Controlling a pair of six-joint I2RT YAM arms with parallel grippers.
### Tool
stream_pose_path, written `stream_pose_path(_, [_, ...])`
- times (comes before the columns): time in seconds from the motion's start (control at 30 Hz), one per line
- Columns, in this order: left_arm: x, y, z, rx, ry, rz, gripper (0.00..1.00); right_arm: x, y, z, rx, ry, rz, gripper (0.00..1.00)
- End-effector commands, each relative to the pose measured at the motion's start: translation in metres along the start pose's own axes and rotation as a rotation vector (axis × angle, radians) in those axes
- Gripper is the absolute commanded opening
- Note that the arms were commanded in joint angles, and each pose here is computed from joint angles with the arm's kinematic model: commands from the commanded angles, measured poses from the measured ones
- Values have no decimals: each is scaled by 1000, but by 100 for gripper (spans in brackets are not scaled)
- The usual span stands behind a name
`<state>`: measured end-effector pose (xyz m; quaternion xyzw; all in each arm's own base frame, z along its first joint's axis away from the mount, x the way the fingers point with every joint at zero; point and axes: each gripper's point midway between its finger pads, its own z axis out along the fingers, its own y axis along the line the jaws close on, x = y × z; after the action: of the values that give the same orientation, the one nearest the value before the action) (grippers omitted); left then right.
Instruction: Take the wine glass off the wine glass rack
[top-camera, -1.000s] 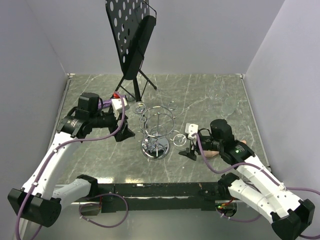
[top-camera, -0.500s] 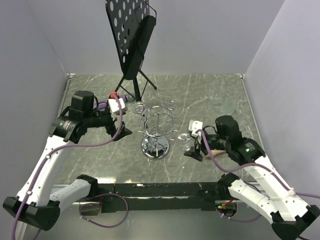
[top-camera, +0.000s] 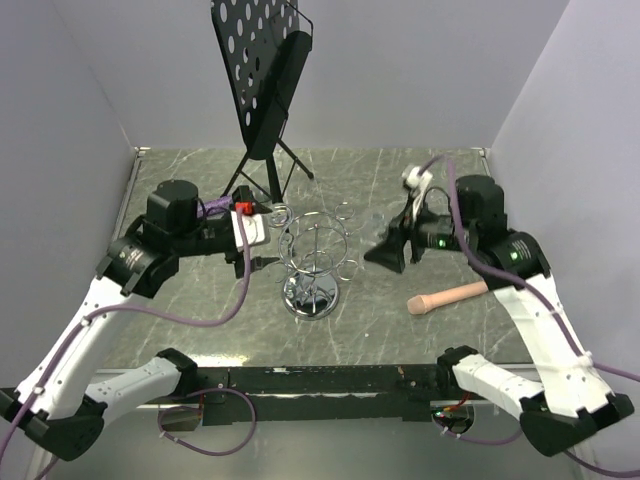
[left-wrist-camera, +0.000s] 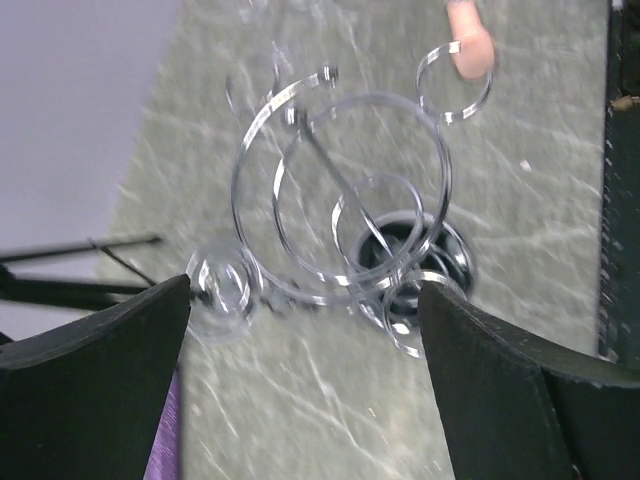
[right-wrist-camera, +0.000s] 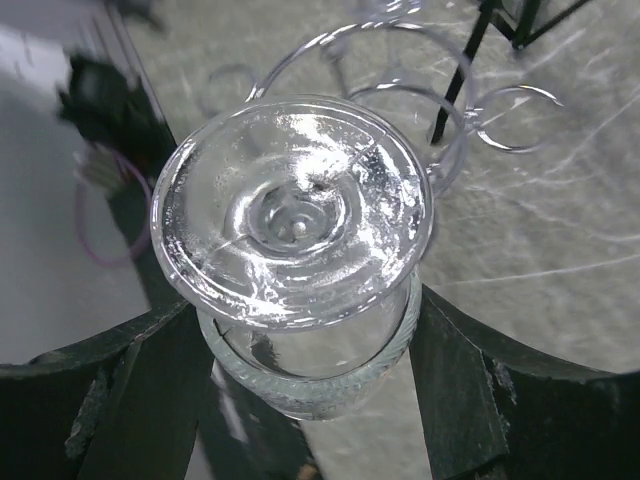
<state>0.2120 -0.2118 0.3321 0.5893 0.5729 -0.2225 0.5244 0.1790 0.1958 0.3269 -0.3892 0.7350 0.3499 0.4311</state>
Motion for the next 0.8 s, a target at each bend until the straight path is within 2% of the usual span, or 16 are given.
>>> stream_pose_path(0.0, [-57, 16, -3, -148, -205, 159, 100, -55, -8, -2, -46, -168, 302, 0])
stream_pose_path(0.13, [-80, 22, 3, -285, -321, 220, 100, -90, -23, -2, -63, -237, 401, 0])
stream_pose_path(0.3, [-92, 25, 25, -363, -340, 247, 100, -121, -28, 6, -136, -273, 485, 0])
stream_pose_path(0.47, [-105, 41, 32, -493, -384, 308, 100, -125, -40, 19, -177, -252, 627, 0])
stream_pose_path(0.63, [-110, 51, 32, -552, -384, 353, 100, -123, -34, 23, -291, -233, 587, 0])
stream_pose_path(0.77, [-123, 51, 22, -526, -376, 420, 100, -106, -26, 25, -345, -203, 463, 0])
